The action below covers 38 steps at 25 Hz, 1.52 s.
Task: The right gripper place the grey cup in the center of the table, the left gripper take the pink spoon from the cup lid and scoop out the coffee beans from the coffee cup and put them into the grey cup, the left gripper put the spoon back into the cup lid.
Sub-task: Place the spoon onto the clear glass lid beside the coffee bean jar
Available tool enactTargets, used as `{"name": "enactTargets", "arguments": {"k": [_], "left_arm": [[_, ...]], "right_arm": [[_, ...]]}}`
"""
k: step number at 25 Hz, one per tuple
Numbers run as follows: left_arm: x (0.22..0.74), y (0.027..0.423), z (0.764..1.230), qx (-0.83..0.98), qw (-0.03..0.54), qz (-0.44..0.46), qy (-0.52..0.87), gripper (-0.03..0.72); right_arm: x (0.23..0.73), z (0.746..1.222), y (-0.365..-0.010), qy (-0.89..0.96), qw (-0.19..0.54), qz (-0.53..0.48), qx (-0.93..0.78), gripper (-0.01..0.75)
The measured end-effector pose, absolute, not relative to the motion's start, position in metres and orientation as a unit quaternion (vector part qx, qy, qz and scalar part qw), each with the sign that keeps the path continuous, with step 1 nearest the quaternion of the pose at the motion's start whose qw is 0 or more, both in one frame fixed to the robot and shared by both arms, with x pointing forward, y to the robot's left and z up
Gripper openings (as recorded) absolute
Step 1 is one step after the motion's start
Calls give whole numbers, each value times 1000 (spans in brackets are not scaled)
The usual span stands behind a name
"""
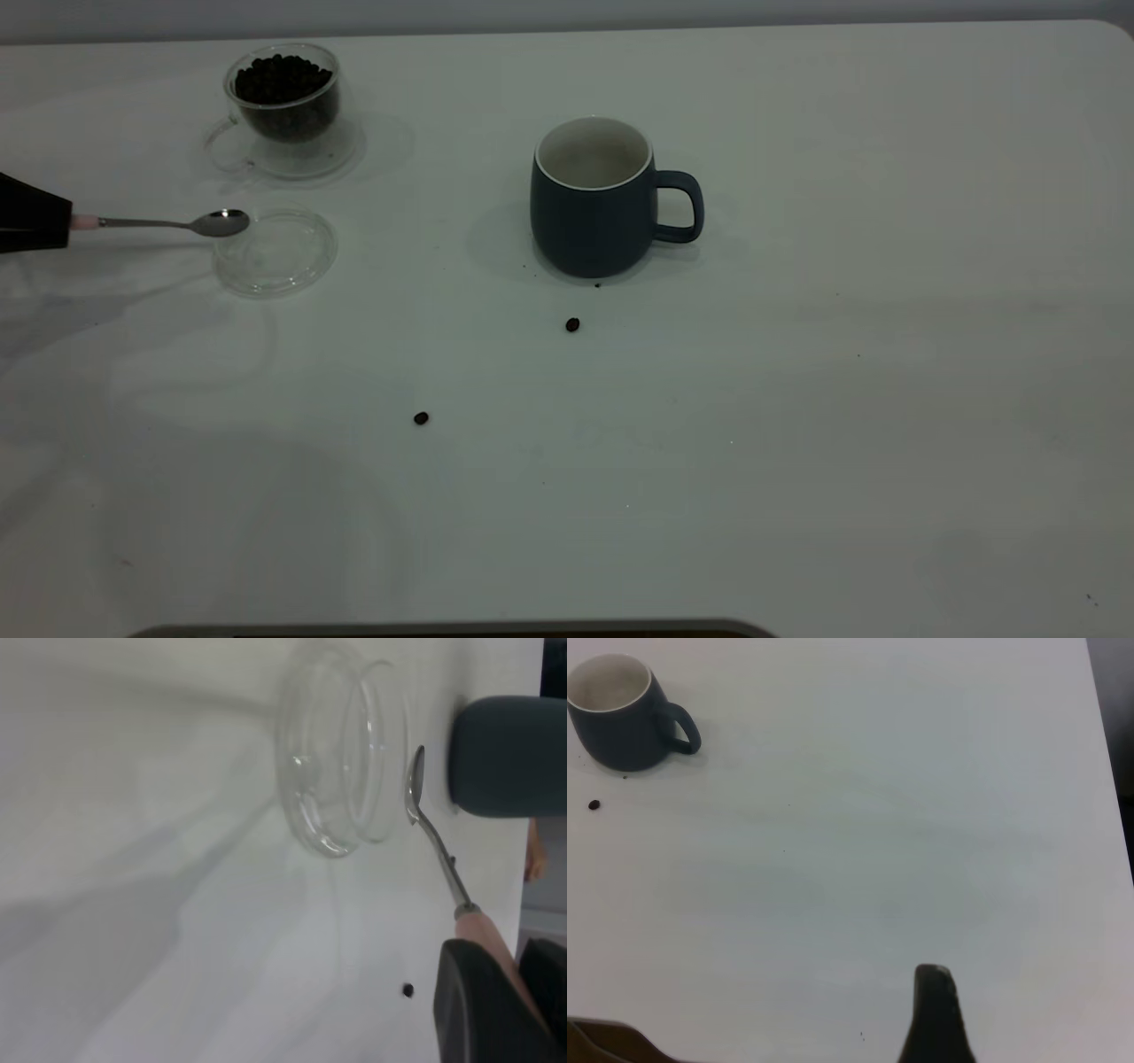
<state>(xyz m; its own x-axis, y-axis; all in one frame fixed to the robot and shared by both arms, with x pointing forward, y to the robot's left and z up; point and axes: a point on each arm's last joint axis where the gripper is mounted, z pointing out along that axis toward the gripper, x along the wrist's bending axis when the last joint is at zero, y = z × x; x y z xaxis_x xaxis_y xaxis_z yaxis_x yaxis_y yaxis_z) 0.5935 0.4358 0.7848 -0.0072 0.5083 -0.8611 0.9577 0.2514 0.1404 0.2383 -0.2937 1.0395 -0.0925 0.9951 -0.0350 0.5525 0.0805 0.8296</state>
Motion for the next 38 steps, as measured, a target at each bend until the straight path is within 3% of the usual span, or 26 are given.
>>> {"name": "enactTargets", "arguments": {"k": [11, 31, 34, 38], "left_arm": [[613, 404, 774, 593, 392, -217, 669, 116], [615, 378, 746, 544, 420, -261, 678, 119], [616, 379, 745, 545, 420, -254, 680, 145], [616, 381, 741, 546, 412, -243, 688, 251]], "right_arm": [[238, 1039, -294, 658, 328, 337, 588, 590], [238, 1039, -294, 658, 328, 337, 588, 590], [238, 1039, -294, 658, 328, 337, 588, 590], [238, 1039, -294, 658, 328, 337, 588, 590]]}}
